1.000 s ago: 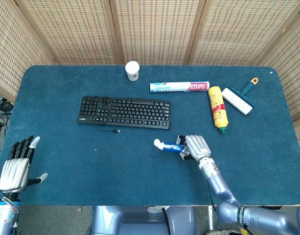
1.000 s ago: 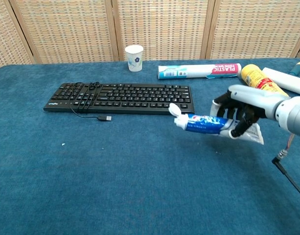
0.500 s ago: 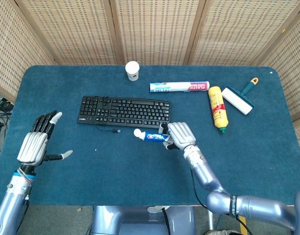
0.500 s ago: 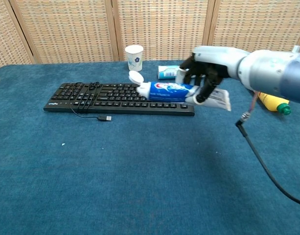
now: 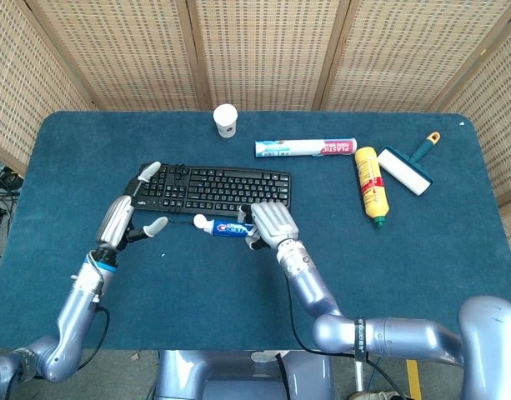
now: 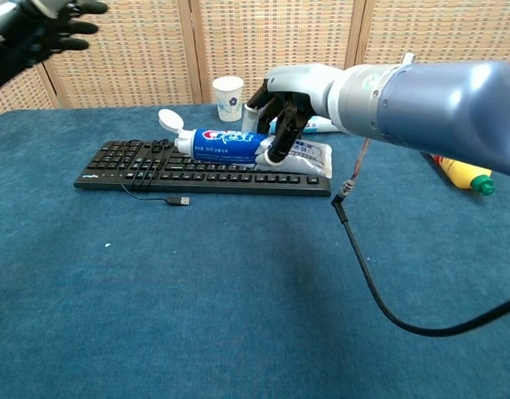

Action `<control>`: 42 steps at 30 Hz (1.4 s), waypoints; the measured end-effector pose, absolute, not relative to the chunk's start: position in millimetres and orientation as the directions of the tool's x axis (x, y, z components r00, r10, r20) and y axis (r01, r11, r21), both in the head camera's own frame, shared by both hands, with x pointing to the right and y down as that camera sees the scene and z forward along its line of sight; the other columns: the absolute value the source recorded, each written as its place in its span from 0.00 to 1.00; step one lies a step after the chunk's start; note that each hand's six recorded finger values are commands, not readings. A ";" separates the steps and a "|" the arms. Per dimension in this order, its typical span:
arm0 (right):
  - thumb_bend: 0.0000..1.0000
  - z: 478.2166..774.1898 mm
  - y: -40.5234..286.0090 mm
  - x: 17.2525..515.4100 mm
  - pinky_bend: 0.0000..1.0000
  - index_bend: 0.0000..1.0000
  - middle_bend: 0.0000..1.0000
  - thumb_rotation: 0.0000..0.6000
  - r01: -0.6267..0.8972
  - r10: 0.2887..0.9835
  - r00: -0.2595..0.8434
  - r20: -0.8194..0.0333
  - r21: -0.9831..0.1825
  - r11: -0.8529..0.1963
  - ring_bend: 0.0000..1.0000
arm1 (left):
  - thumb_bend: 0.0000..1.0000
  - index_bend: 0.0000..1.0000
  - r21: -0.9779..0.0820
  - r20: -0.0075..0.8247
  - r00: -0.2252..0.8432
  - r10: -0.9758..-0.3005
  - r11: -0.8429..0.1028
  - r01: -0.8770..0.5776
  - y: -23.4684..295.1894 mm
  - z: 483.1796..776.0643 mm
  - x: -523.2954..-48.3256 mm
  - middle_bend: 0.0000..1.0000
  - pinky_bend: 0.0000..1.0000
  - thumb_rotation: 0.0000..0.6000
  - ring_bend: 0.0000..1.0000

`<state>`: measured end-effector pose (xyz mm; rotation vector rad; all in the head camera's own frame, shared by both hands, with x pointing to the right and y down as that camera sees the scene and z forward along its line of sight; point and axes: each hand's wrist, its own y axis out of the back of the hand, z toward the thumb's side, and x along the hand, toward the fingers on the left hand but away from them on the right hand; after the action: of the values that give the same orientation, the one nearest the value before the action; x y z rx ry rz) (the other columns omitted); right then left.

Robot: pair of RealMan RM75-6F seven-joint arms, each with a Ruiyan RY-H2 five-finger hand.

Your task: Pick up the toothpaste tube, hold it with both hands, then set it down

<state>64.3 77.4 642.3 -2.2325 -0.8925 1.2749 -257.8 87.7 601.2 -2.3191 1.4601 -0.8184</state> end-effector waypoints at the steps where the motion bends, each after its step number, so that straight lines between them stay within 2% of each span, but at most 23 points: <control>1: 0.77 642.6 77.4 62.6 0.56 0.73 0.68 1.00 0.326 0.705 0.374 -0.603 -0.626 -0.708 0.58 | 0.00 0.00 -0.498 0.310 0.334 -0.890 -0.451 -0.740 87.3 605.1 -250.6 0.00 0.00 0.19 0.00; 10: 0.77 645.1 81.9 53.7 0.56 0.73 0.68 1.00 0.304 0.693 0.383 -0.611 -0.624 -0.719 0.58 | 0.00 0.00 -0.422 0.300 0.373 -0.878 -0.473 -0.774 81.9 629.7 -197.8 0.00 0.00 0.19 0.00; 19: 0.77 639.9 84.1 46.2 0.56 0.73 0.68 1.00 0.309 0.692 0.397 -0.602 -0.623 -0.719 0.58 | 0.00 0.00 -0.375 0.316 0.407 -0.857 -0.507 -0.776 85.0 638.0 -160.6 0.00 0.00 0.19 0.00; 42: 0.77 628.5 83.3 37.4 0.56 0.73 0.68 1.00 0.343 0.702 0.413 -0.580 -0.615 -0.710 0.58 | 0.00 0.00 -0.366 0.331 0.387 -0.861 -0.495 -0.788 90.7 648.3 -153.9 0.00 0.00 0.19 0.00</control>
<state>37.4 83.3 628.5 -2.2714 -0.8931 1.2168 -153.9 90.7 648.3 -2.4888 1.4908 -0.7332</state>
